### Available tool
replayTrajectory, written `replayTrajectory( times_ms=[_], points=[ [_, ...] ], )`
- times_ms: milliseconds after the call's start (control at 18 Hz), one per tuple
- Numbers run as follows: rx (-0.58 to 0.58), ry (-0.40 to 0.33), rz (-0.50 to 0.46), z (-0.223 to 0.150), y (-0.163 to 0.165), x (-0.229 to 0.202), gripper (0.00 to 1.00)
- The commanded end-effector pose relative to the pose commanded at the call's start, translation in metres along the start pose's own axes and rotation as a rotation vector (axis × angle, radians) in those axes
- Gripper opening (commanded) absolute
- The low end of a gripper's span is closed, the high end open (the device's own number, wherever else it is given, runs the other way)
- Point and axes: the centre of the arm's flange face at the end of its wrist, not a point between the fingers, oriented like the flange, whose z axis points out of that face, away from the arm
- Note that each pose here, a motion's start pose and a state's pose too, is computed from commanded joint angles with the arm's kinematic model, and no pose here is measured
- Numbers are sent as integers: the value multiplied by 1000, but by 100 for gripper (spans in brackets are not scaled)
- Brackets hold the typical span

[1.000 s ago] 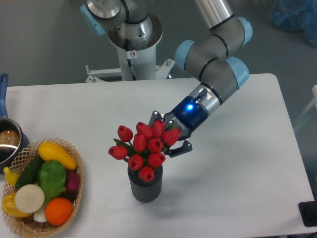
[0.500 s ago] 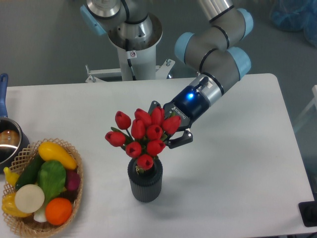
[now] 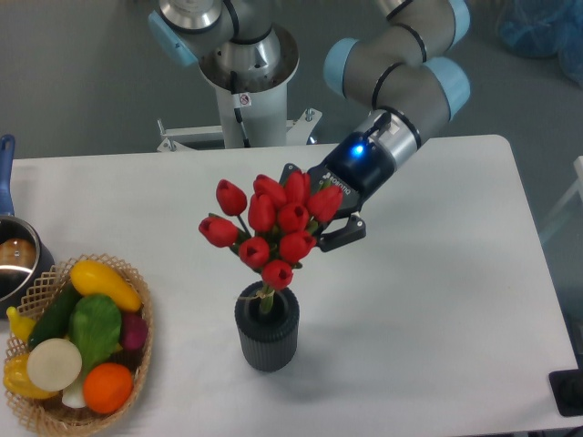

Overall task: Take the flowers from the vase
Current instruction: 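Lift the gripped tulips straight up out of the grey vase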

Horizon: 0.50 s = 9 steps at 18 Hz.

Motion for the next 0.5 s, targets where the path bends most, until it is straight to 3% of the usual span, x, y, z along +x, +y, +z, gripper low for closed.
replayTrajectory(
  times_ms=[500],
  points=[
    [85,8,-21,-8,-21,4,33]
  ],
)
